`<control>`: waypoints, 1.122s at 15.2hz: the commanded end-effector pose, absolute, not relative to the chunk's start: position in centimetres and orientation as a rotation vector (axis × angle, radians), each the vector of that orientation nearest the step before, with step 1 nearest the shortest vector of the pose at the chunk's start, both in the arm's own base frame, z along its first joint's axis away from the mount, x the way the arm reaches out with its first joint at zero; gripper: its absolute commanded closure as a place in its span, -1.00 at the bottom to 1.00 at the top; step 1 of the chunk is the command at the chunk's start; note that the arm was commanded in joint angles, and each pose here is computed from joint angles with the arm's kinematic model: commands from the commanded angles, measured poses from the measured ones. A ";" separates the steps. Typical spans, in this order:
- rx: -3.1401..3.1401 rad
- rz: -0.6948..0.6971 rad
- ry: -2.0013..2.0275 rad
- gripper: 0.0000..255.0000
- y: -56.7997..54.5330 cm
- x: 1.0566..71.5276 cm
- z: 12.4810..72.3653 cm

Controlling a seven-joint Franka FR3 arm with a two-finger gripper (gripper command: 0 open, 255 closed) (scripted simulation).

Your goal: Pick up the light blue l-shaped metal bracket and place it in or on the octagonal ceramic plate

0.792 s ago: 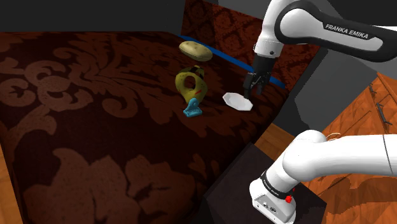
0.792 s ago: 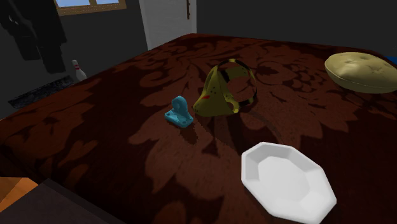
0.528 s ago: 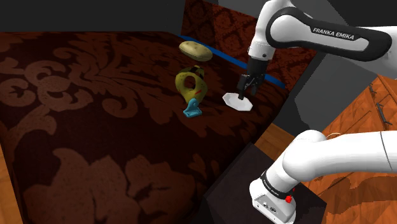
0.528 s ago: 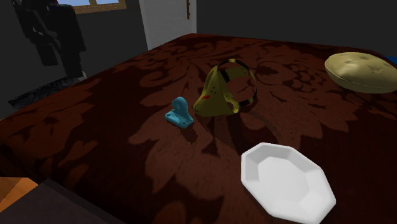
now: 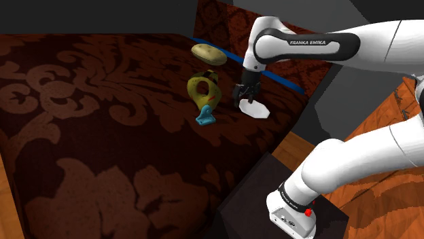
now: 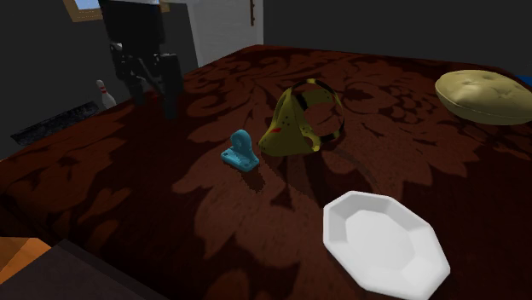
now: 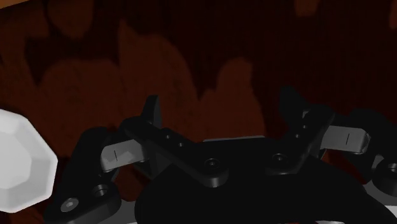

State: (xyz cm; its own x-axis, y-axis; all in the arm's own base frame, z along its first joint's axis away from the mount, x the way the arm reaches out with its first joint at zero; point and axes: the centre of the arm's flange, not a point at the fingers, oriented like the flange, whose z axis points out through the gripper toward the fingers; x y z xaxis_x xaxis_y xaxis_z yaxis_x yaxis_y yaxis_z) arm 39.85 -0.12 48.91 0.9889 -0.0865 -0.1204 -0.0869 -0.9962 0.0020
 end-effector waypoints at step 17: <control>-3.176 0.060 0.207 -1.00 -0.9 58.0 35.5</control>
